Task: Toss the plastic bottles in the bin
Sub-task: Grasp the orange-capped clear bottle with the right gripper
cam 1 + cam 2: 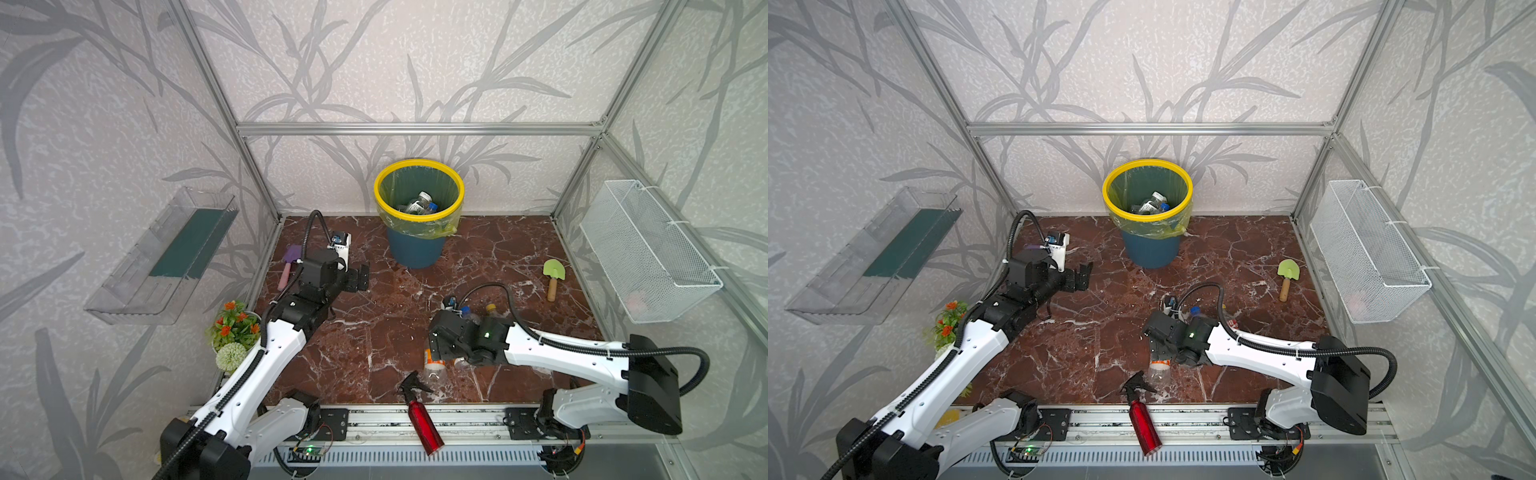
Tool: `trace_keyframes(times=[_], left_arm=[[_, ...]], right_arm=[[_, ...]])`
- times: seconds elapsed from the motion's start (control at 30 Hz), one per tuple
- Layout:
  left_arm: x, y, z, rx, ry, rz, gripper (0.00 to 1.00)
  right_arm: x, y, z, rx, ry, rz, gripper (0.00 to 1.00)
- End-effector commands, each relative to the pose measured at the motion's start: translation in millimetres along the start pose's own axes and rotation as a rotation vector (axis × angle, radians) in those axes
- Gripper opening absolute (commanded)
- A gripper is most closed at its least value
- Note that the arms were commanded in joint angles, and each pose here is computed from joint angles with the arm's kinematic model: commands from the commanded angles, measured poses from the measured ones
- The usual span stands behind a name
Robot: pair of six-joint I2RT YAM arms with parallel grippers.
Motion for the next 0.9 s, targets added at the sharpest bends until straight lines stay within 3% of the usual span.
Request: trace_keyframes(times=[0.0,0.87], left_arm=[[1.4,0.8,-0.8,-0.007,-0.005,-0.008,0.97],[0.9,-3.4,-3.5,-0.021,-0.013,0.003,0.96]], right_arm=[[15.4,-10.7,-0.4,0.048,0.046,-0.065,0.9],[41.3,39.2,13.9,0.255,0.044,-0.061,0.83]])
Point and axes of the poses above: each gripper's point midway between its finger pads, its own y axis out along the fingers, its own x axis along the line the jaws close on, z = x × y, the point moved 8 cm from there along -y, back along the fingers, and after that the axes turned 8 degrees about y, right-handed, at the moved point
